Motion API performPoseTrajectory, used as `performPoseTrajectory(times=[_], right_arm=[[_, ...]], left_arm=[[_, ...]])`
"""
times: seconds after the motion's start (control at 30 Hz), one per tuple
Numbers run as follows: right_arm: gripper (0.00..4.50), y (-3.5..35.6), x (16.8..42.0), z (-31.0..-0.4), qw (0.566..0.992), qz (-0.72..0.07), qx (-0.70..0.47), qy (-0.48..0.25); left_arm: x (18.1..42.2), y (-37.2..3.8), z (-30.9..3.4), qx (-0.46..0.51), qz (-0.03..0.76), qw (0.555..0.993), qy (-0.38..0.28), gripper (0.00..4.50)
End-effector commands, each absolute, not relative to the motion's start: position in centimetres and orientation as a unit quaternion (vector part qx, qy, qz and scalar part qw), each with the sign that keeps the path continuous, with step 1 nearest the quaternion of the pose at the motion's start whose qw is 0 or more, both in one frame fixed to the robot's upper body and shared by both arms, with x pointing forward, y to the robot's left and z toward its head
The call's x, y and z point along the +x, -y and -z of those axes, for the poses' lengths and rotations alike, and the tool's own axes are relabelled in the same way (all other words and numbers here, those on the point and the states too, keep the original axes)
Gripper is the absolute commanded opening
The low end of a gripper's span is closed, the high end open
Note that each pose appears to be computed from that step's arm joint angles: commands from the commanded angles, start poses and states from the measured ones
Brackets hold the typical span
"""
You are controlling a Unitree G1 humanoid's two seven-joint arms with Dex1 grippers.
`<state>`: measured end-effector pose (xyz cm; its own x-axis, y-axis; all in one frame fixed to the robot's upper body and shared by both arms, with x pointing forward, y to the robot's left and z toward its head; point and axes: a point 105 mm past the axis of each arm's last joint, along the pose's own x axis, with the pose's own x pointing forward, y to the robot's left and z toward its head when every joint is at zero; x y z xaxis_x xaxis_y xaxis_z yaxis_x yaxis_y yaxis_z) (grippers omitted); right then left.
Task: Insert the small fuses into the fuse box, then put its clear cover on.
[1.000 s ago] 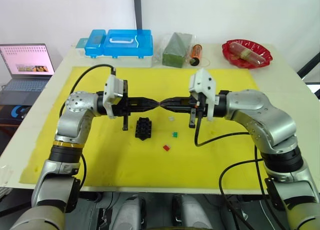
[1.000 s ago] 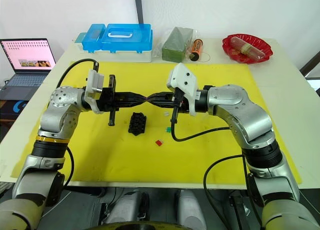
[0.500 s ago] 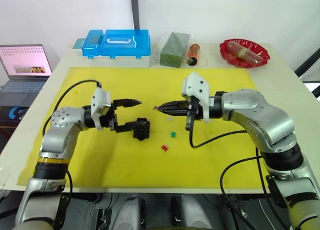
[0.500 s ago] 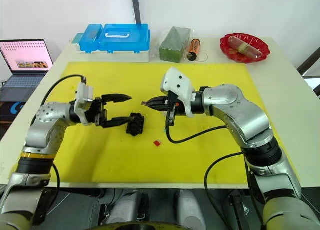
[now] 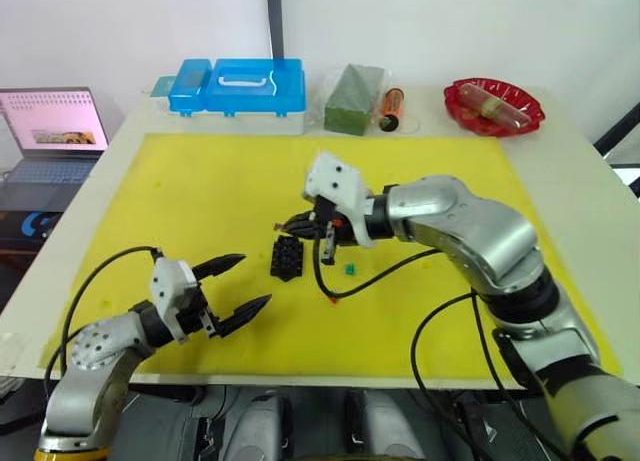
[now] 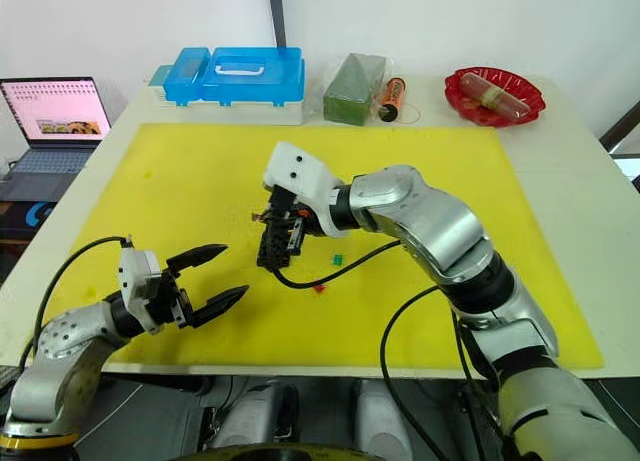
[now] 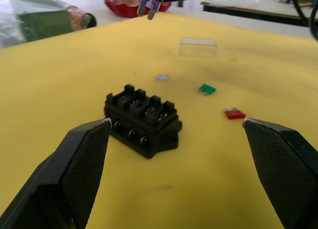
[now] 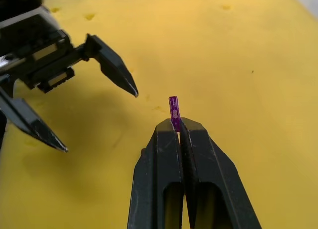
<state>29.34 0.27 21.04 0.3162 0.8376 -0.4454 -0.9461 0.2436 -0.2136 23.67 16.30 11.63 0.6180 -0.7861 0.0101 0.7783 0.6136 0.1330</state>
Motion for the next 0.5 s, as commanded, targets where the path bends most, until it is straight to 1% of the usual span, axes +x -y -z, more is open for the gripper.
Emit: performPoseTrajectory(times=[0.03,0.1,0.2,0.3,0.5], right_arm=[[0.0,-0.1,28.8,-21.0,0.757,-0.579,-0.251,-0.171],[0.0,0.1,28.9,-20.3,0.742,-0.577,-0.275,-0.203],[0.0,0.3,29.3,-19.9,0.735,-0.568,-0.287,-0.232],[0.0,0.1,29.6,-20.0,0.737,-0.566,-0.281,-0.239],[0.0,-0.5,29.6,-19.2,0.733,-0.568,-0.28,-0.247]], left_arm=[[23.9,-15.5,-11.8,0.073,0.424,0.9,0.065,4.46],[24.1,-14.9,-11.6,0.067,0.424,0.9,0.07,4.46],[24.7,-14.6,-11.4,0.057,0.414,0.905,0.075,4.46],[25.0,-14.9,-11.2,0.043,0.395,0.915,0.074,4.46],[24.8,-14.2,-11.1,0.04,0.403,0.912,0.073,4.46]])
